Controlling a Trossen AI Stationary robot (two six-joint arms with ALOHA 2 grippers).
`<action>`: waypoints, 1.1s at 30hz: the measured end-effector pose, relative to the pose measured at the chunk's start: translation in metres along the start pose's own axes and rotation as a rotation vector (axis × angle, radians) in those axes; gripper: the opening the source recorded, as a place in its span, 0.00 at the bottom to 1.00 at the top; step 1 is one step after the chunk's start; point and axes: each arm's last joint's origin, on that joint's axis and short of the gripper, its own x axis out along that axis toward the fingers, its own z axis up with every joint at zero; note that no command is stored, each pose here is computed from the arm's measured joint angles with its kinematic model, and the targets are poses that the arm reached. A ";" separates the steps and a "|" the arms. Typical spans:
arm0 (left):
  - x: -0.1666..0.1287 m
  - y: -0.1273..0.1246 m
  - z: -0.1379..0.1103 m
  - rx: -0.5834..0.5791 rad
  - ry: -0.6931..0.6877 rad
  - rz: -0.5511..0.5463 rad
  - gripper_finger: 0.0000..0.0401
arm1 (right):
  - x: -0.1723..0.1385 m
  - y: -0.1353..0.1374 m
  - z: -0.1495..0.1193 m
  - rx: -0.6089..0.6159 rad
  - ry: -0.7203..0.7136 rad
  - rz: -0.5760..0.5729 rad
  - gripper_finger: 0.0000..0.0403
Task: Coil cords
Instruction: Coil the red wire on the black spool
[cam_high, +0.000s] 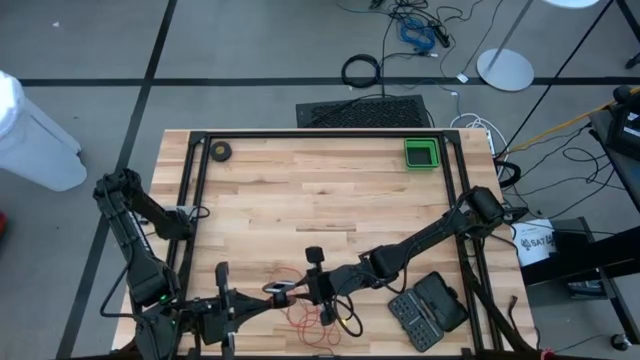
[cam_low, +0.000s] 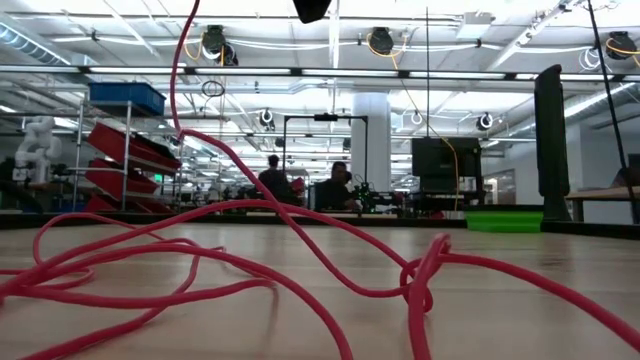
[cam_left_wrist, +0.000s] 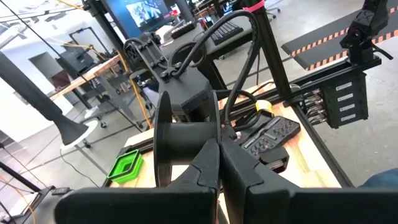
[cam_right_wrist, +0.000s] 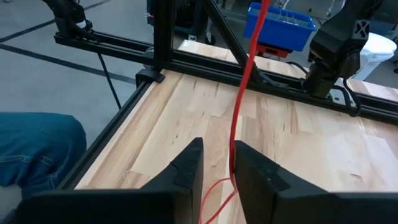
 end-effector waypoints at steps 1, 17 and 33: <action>0.000 0.000 0.000 0.000 0.000 0.000 0.02 | 0.000 0.000 0.000 -0.001 0.004 0.000 0.17; -0.001 0.000 0.000 0.000 -0.001 -0.002 0.02 | -0.001 0.000 -0.004 0.013 0.043 -0.005 0.01; -0.007 -0.006 -0.010 0.118 0.049 -0.038 0.02 | -0.056 0.005 0.026 0.052 0.198 0.001 0.00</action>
